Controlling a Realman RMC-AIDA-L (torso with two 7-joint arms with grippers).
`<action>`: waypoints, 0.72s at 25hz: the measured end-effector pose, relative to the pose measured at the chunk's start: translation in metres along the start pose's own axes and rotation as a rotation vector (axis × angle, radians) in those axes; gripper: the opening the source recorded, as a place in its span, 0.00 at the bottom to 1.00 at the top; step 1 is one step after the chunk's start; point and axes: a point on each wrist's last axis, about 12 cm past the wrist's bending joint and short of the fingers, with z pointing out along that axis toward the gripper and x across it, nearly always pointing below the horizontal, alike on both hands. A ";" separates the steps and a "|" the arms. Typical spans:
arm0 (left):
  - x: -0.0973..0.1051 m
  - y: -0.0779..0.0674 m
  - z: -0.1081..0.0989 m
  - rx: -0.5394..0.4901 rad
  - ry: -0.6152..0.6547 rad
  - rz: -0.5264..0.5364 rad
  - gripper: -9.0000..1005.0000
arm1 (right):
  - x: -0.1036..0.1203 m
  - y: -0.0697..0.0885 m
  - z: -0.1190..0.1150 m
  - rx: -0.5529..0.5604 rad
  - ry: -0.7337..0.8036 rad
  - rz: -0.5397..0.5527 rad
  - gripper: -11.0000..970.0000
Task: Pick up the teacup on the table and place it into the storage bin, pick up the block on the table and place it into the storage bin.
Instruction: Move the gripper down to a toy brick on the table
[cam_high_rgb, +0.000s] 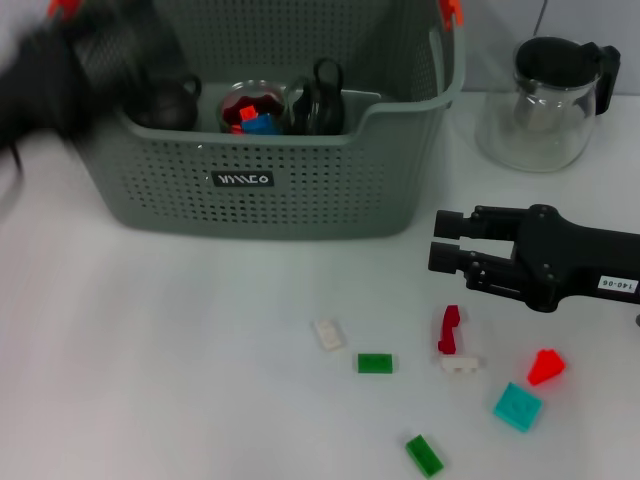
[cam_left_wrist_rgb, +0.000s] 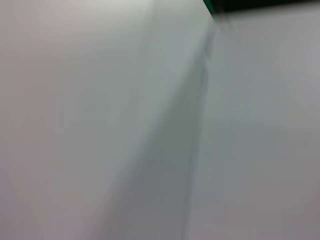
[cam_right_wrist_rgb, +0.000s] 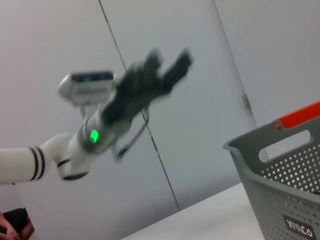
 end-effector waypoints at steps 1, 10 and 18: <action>0.008 -0.006 -0.001 0.029 0.043 0.012 0.64 | 0.000 0.000 0.000 0.000 0.000 -0.001 0.51; 0.089 -0.041 0.012 0.212 0.490 -0.044 0.64 | 0.000 -0.001 0.000 0.005 0.002 0.003 0.51; 0.131 -0.044 0.028 0.180 0.557 -0.022 0.62 | 0.002 0.000 -0.002 0.010 0.002 0.007 0.51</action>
